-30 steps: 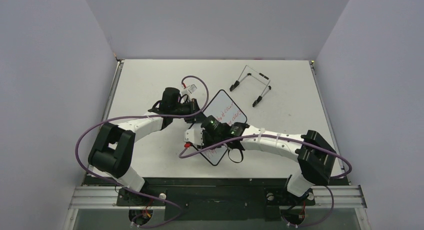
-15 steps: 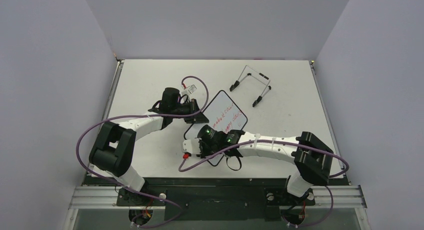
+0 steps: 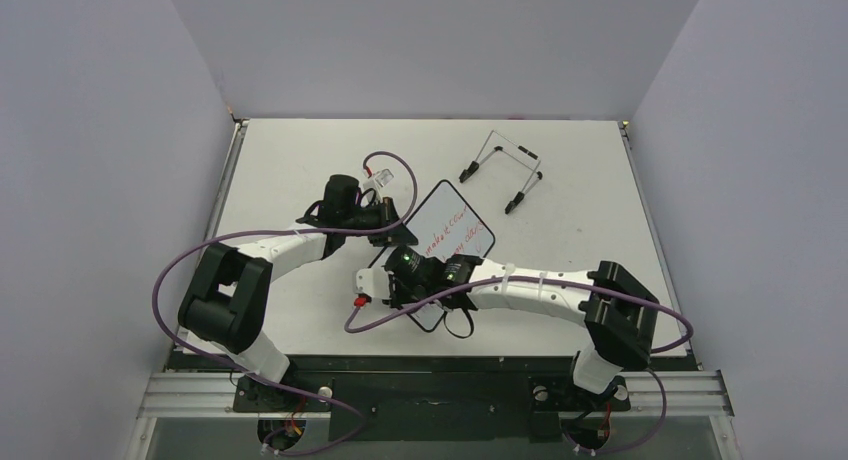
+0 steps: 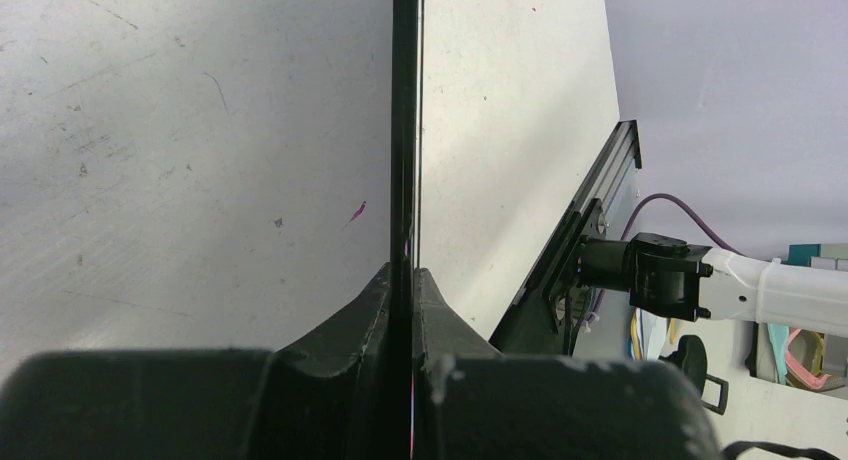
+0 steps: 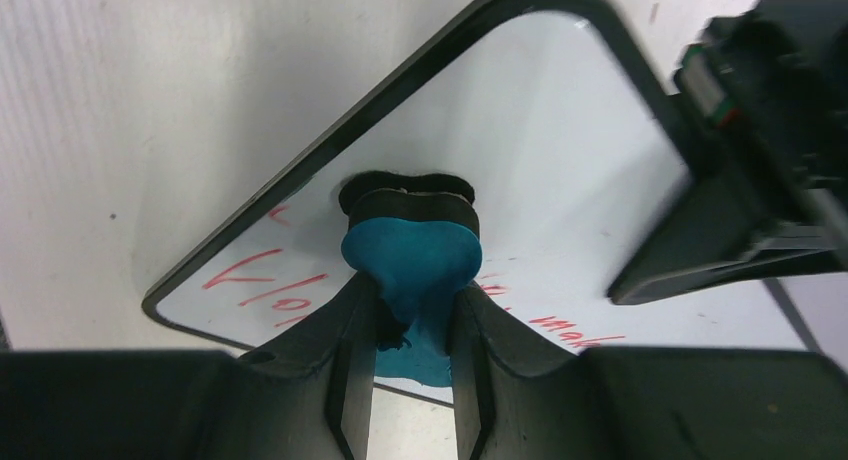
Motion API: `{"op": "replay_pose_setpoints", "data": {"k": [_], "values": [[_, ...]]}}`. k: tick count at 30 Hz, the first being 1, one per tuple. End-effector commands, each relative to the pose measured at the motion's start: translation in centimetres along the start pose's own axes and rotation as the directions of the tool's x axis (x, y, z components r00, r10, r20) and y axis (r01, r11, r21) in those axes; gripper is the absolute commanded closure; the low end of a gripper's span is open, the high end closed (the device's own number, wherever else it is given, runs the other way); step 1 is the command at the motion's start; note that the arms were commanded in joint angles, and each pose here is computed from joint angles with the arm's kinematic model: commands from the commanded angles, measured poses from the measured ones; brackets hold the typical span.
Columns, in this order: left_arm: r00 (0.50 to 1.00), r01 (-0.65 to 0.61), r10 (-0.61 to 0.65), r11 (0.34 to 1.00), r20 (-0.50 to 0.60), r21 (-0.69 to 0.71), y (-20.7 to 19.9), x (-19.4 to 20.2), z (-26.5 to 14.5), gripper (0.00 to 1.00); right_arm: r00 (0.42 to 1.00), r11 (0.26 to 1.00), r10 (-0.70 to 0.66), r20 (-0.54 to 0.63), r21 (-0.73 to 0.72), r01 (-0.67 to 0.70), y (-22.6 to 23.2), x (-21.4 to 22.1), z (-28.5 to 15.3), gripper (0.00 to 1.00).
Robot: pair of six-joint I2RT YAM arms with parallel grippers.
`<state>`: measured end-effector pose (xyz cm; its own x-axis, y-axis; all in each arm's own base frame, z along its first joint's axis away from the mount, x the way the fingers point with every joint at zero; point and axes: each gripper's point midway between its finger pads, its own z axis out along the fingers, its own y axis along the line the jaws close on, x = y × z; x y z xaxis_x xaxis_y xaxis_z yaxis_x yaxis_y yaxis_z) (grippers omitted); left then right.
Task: Erase the whiteboard
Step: Erase the whiteboard at the center of the board.
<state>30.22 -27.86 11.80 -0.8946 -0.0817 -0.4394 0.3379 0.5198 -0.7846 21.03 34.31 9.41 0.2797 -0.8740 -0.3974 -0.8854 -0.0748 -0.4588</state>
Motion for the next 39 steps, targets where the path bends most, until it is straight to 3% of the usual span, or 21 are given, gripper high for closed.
{"op": "replay_pose_setpoints", "data": {"k": [1, 5, 11, 14, 22, 27, 31, 34, 39], "values": [[0.998, -0.063, 0.061, 0.993, 0.019, 0.095, -2.6, -1.2, 0.0, 1.0, 0.997, 0.99, 0.055, 0.06, 0.126, -0.062, -3.2, -2.9, 0.0, 1.0], [0.998, -0.064, 0.062, 0.993, 0.018, 0.098, -2.6, -1.2, 0.0, 1.0, 0.998, 0.995, 0.039, 0.043, 0.089, -0.043, -2.1, -2.3, 0.4, 1.0], [0.998, -0.066, 0.064, 0.993, 0.019, 0.101, -2.7, -1.3, -0.1, 1.0, 0.984, 0.985, -0.169, -0.059, -0.047, 0.166, 4.1, 0.9, 1.0, 1.0], [0.998, -0.065, 0.063, 0.993, 0.018, 0.101, -2.6, -1.3, -0.1, 1.0, 0.976, 0.979, -0.203, -0.08, -0.054, 0.199, 5.4, 1.6, 0.8, 1.0], [0.998, -0.068, 0.066, 0.992, 0.019, 0.103, -2.8, -1.3, -0.3, 1.0, 0.983, 0.989, -0.147, -0.113, 0.0, 0.148, 3.2, 2.1, 0.8, 1.0], [0.998, -0.062, 0.061, 0.993, 0.014, 0.099, -2.5, -1.1, -0.2, 1.0, 0.996, 0.992, 0.074, -0.053, 0.111, -0.068, -3.5, 1.9, -0.2, 1.0], [0.998, -0.063, 0.061, 0.993, 0.016, 0.098, -2.5, -1.1, -0.2, 1.0, 0.988, 0.973, 0.155, -0.025, 0.177, -0.148, -6.7, 1.2, -0.6, 1.0], [0.998, -0.063, 0.061, 0.993, 0.018, 0.097, -2.6, -1.1, -0.2, 1.0, 0.989, 0.981, 0.142, -0.04, 0.137, -0.135, -5.9, 1.3, 0.0, 1.0], [0.998, -0.06, 0.059, 0.993, 0.017, 0.097, -2.4, -1.1, -0.1, 1.0, 1.0, 0.999, -0.01, 0.005, -0.032, 0.011, -0.2, -0.1, 0.0, 1.0]]}}
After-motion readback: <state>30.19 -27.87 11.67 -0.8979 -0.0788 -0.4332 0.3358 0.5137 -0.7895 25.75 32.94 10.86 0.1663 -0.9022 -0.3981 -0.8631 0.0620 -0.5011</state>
